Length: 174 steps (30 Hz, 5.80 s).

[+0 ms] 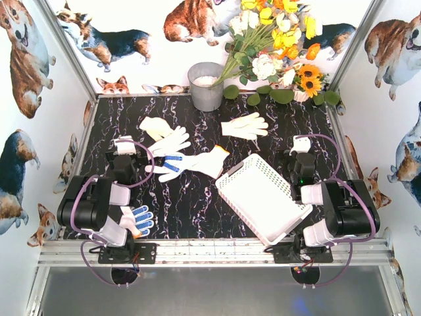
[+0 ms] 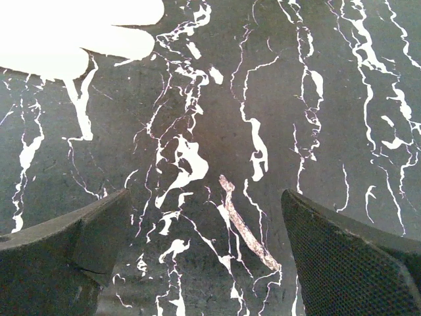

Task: Put the gloves into the storage basket
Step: Pick up the glove from the center of the board, then place the glove at the center of the board.

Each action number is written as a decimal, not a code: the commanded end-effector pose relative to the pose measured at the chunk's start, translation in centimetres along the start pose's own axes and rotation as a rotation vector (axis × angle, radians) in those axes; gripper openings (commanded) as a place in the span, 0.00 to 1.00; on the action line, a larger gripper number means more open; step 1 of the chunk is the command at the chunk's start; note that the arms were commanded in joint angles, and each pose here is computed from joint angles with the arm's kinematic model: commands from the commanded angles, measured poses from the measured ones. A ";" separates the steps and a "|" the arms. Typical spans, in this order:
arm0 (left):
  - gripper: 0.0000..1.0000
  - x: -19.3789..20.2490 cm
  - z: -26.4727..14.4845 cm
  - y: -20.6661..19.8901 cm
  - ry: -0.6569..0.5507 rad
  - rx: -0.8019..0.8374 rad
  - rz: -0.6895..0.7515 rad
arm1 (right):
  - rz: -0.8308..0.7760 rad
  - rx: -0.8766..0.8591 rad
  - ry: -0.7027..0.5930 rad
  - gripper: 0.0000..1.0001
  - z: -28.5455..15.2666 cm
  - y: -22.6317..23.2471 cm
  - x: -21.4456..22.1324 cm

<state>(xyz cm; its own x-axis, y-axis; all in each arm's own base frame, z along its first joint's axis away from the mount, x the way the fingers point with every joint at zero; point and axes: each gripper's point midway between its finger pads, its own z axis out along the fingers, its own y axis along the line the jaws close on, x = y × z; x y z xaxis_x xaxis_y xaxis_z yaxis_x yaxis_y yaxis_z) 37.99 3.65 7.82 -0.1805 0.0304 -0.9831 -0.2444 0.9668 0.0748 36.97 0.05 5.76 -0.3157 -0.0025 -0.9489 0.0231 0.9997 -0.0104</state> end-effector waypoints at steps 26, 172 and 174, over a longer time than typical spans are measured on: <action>1.00 -9.6 -4.9 3.7 0.013 -0.248 -0.245 | 0.316 0.178 -0.169 1.00 -10.6 -3.5 -12.5; 0.00 -27.0 -25.6 -23.6 0.301 1.434 -0.373 | -0.247 -0.887 -0.202 0.93 -20.0 29.7 -22.2; 0.00 -26.9 -25.2 -23.7 0.303 1.418 -0.383 | -0.248 -0.850 -0.230 0.90 -19.8 29.6 -22.6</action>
<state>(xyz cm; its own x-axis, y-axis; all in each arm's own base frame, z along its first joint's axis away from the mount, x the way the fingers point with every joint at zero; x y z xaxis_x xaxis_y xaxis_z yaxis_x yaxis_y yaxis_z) 23.83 -26.12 35.54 -0.5636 -0.0934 -0.8207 0.7543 0.3469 -0.5574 23.47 31.74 30.66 -0.1387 -0.1680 -0.9760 -0.8595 0.5099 0.0343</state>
